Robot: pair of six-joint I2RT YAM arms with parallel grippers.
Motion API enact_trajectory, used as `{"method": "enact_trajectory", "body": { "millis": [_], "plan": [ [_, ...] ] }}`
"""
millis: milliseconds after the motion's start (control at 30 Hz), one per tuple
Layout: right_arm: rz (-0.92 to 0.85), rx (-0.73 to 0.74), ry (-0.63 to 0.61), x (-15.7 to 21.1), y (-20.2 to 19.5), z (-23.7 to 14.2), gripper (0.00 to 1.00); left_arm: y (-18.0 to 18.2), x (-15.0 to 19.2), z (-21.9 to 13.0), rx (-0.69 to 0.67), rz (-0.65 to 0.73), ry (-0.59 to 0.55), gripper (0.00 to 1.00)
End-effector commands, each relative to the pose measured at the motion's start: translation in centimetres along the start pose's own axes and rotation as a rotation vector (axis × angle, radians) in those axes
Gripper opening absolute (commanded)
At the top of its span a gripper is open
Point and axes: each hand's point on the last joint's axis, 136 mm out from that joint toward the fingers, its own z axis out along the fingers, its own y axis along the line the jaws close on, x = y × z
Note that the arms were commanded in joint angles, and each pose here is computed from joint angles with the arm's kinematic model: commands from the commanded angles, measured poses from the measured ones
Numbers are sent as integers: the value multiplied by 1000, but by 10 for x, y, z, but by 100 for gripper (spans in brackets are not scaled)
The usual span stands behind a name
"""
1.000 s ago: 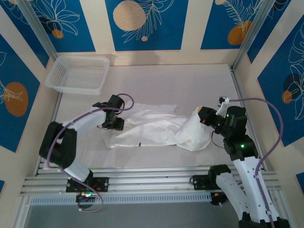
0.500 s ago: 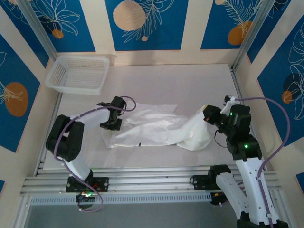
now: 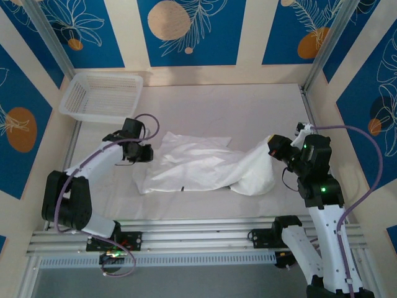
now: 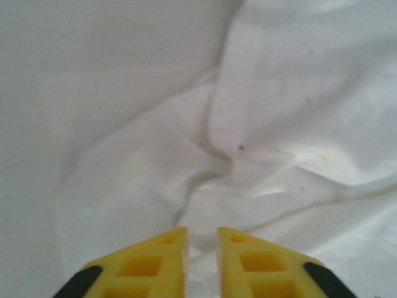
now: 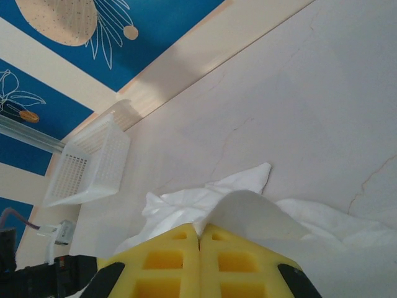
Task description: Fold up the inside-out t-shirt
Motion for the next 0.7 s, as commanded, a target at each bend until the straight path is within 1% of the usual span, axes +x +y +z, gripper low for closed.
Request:
{"method": "enact_trajectory", "body": {
  "millis": [0,100,200,300,400,533,600,667],
  "plan": [
    [13,-49,-8,-4,10,-1,0,-8,27,19,74,-46,128,24],
    [18,-56,-1,-3,11,1,0,3,37,29,15,-71,167,28],
    [16,-57,-3,-4,11,0,0,14,45,37,-44,-80,204,28],
    [17,-60,0,-3,12,0,0,19,50,45,-64,-89,236,28],
    [20,-60,3,-3,12,0,0,22,52,46,-80,-90,235,28],
    [27,-63,9,-2,12,1,0,35,53,41,-154,-78,231,28],
    [30,-65,10,-2,12,2,0,39,54,39,-177,-76,227,32],
    [29,-72,13,-2,14,3,0,36,55,41,-161,-74,235,34]
  ]
}}
